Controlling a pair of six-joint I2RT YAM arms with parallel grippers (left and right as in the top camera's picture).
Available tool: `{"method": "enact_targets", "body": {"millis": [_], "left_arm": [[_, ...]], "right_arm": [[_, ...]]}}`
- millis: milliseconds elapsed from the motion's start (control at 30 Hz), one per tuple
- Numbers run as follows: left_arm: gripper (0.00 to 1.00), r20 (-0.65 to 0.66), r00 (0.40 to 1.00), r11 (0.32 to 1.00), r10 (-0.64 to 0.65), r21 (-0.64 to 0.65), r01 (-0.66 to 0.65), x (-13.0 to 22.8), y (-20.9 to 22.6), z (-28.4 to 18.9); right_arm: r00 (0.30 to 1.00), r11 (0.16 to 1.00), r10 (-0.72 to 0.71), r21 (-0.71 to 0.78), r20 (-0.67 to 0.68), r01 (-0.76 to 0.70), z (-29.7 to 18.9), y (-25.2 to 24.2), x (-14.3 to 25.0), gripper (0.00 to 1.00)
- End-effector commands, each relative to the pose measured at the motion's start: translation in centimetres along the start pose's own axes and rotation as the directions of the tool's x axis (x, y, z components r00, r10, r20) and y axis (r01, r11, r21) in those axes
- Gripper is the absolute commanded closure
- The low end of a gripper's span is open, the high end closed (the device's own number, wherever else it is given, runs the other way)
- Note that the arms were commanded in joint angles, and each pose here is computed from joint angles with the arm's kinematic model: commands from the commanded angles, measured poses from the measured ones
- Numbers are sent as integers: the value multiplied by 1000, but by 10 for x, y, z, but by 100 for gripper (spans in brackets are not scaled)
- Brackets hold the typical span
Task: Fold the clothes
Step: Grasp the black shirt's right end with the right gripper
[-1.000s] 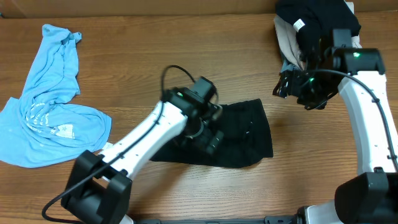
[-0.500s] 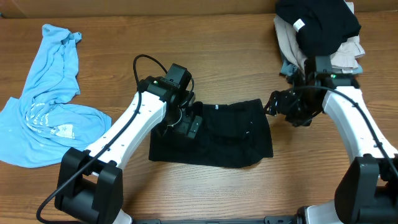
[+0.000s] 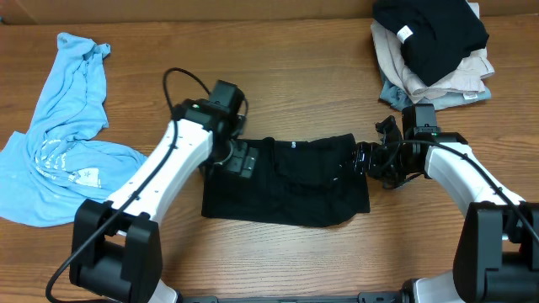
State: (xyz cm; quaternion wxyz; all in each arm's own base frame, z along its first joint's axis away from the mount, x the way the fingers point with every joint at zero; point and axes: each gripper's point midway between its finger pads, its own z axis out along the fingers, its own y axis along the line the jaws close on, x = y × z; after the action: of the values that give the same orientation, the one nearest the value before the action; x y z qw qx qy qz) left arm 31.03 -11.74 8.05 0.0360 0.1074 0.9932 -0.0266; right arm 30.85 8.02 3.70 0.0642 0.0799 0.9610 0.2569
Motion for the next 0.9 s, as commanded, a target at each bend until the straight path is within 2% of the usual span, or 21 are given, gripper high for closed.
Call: {"method": "enact_targets", "body": {"millis": [0,233,367,433,567,733,867], "left_arm": [[0,15,994,990,-109,-87,110,-6,39,-3],[0,24,955,948,-296,-112,297,0,104,-7],[0,29,930,923,-365,-116,366,5,131,-8],[0,31,919,912,-393,-118,394,8,141,-9],[0,30,914,908,-404,-112,404,10,149,-9],[0,30,919,912,-394,-113,394,10,149,-9],[0,31,919,912,-393,-113,394,10,149,-9]], "right_arm": [[999,999,28,-19,-27,-29,13,-2,5,18],[994,997,80,-15,-70,-81,36,-15,9,20],[993,995,83,-56,-89,-88,37,-8,12,34],[990,988,78,-121,-116,-92,35,3,16,37],[986,958,-9,-283,-164,-39,27,29,29,37],[983,937,-38,-349,-180,-28,23,40,35,32],[985,909,-53,-417,-167,-22,19,51,32,35]]}}
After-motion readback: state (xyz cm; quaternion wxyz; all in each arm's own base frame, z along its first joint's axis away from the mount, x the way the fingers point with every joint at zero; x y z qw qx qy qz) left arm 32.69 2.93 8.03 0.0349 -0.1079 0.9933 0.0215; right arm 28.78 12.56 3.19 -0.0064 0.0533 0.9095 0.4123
